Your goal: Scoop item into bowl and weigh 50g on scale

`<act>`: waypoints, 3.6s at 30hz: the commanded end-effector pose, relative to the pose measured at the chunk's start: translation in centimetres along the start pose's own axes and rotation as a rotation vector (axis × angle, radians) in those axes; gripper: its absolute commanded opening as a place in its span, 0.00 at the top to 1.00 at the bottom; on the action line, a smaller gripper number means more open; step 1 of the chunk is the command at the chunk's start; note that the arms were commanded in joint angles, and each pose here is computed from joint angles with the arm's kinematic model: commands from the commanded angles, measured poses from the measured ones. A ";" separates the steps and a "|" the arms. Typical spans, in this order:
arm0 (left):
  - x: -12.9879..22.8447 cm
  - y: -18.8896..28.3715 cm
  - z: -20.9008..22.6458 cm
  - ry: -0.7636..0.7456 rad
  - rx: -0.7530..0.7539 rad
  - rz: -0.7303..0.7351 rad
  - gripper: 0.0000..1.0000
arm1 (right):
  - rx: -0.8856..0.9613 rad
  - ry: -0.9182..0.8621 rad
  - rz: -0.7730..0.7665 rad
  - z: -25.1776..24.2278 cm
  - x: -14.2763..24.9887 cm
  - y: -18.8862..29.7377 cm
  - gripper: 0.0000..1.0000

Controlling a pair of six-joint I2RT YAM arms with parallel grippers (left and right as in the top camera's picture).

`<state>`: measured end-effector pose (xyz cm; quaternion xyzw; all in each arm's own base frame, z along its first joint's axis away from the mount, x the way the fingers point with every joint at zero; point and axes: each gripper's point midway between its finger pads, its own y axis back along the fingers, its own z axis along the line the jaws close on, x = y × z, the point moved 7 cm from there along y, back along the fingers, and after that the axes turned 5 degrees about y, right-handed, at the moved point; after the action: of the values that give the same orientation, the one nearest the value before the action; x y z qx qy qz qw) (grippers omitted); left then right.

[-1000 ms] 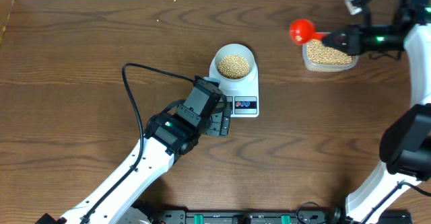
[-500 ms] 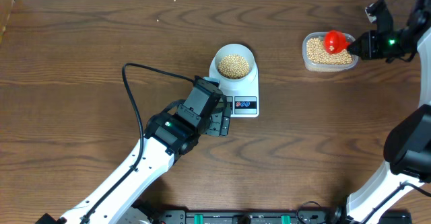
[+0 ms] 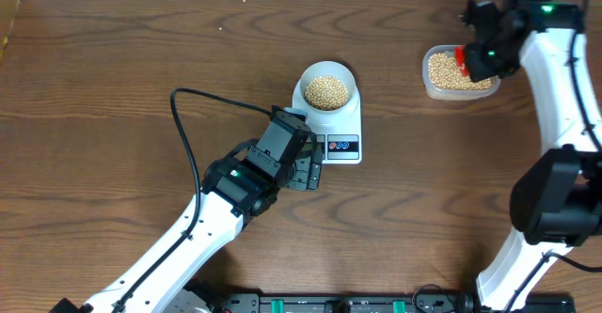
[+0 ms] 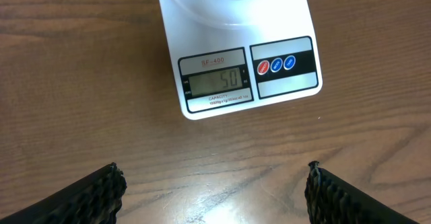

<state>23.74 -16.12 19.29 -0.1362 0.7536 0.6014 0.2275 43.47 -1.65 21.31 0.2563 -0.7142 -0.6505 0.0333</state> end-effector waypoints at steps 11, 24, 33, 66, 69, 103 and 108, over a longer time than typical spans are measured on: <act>-0.1 0.0 0.1 -0.004 -0.009 -0.006 0.12 | 0.281 0.144 0.071 2.0 -0.9 3.9 0.99; -0.1 0.0 0.1 -0.004 -0.009 -0.006 0.12 | -0.049 0.048 -0.082 4.1 -1.8 3.5 0.99; -0.1 0.0 0.1 -0.004 -0.009 -0.006 0.12 | -0.270 0.014 -0.251 5.8 -3.6 4.9 0.99; -0.1 0.0 0.1 -0.004 -0.009 -0.006 0.12 | -0.262 -1.189 -0.017 -1.8 2.4 1.9 0.99; -0.1 0.0 0.1 -0.004 -0.009 -0.006 0.12 | -0.262 -1.192 0.003 -1.6 2.8 1.4 0.95; -0.1 0.0 0.1 -0.004 -0.009 -0.006 0.12 | -0.357 -0.880 -0.148 -1.3 1.5 4.5 0.07; -0.1 0.0 0.1 -0.004 -0.009 -0.006 0.12 | -0.311 -0.713 -0.280 -1.2 1.5 8.9 0.01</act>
<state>23.74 -16.12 19.29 -0.1362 0.7536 0.6014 0.2275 40.84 -3.56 24.59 -0.0113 -0.5303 -0.8029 -0.2721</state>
